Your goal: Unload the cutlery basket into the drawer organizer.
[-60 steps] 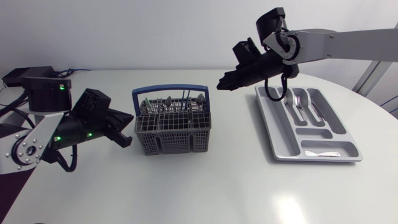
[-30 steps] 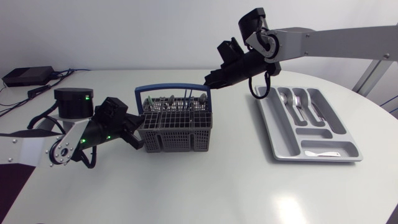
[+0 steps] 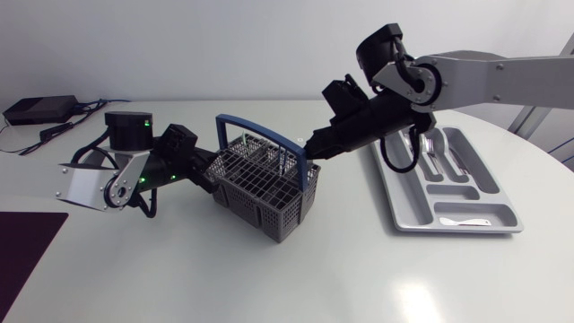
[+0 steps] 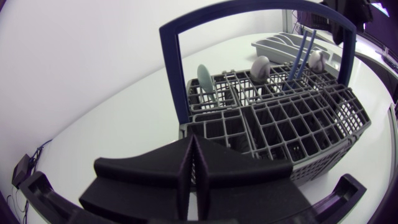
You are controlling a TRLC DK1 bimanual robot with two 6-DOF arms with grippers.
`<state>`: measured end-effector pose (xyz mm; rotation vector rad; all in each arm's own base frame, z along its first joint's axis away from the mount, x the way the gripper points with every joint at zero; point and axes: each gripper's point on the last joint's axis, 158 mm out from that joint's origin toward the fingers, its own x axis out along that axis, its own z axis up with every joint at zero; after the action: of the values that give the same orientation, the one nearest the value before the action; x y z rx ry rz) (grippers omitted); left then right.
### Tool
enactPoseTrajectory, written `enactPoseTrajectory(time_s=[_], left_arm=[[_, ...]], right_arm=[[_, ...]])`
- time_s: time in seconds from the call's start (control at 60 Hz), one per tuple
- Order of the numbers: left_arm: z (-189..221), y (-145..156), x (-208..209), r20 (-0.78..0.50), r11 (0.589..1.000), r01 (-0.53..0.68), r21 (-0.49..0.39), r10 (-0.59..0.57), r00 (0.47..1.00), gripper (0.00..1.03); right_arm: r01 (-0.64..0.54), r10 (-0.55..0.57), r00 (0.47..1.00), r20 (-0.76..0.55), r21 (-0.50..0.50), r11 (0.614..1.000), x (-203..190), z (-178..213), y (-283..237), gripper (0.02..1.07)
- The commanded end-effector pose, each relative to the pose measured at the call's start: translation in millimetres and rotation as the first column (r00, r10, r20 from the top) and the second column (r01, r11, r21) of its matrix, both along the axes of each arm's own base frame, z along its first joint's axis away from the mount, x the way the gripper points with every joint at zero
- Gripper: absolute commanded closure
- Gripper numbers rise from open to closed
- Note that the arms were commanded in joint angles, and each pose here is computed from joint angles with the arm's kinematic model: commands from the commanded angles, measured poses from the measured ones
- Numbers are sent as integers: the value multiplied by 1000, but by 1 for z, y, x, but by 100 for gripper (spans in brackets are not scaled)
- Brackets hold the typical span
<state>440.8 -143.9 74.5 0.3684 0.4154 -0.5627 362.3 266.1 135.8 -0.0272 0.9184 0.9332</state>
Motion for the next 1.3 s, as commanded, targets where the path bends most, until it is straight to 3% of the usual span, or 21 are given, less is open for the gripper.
enactPoseTrajectory(time_s=[0.0, 0.233, 0.533, 1.283], left_arm=[[-32, 4, -6, -80, 999, 4, 38, -1, 997, 100], [-32, 15, -7, -84, 999, -20, 40, 23, 996, 100], [-40, 17, -9, -101, 998, -30, 57, 36, 994, 100], [-32, -28, 33, -88, 996, 17, 86, -10, 996, 100]], right_arm=[[11, -11, 1000, 8, -4, 1000, -9, 6, -12, 98], [141, -135, 988, 74, -72, 987, 35, -19, -67, 98], [145, -141, 989, 41, -115, 983, 67, -81, -64, 98], [-51, 49, 997, -63, -32, 998, -26, -73, 0, 98]])
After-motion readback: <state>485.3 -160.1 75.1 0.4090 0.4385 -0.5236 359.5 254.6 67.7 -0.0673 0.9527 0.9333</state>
